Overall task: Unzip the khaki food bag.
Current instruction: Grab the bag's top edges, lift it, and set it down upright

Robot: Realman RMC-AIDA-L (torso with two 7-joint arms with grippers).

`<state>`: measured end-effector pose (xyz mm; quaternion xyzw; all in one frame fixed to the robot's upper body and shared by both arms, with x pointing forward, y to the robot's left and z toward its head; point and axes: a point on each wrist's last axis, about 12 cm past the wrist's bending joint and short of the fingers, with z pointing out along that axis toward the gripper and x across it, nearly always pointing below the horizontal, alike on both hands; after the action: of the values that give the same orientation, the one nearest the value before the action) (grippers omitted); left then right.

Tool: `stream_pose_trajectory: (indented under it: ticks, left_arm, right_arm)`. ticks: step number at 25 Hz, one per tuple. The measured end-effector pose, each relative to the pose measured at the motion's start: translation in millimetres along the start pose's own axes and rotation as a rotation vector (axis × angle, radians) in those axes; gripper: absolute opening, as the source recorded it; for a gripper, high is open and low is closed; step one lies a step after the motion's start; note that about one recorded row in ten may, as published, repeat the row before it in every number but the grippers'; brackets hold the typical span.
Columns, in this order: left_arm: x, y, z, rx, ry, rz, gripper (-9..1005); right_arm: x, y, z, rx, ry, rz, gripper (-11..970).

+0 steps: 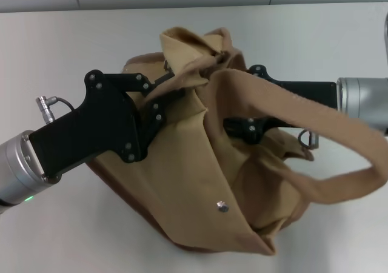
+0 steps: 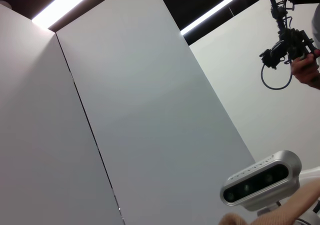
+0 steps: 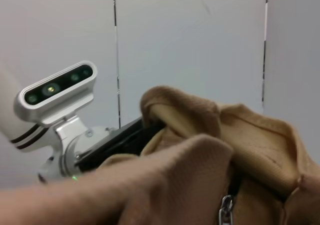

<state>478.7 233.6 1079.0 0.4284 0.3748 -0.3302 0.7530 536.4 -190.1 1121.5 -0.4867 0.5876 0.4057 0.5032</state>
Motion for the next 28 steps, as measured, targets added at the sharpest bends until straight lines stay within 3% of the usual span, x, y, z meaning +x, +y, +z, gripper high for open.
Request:
stream_pose_trajectory:
  ticks: [4, 15, 28]
  left_arm:
    - [0, 0.0, 0, 0.003, -0.001, -0.001, 135]
    - [0, -0.7, 0, 0.002, 0.0, -0.002, 140]
    - [0, -0.8, -2, -0.011, 0.004, 0.001, 145]
  right_arm:
    - [-1, -1.4, 3, 0.016, -0.01, -0.001, 430]
    - [-1, -2.5, 6, 0.027, -0.007, -0.008, 0]
    - [10, 10.3, -15, 0.022, -0.017, 0.017, -2]
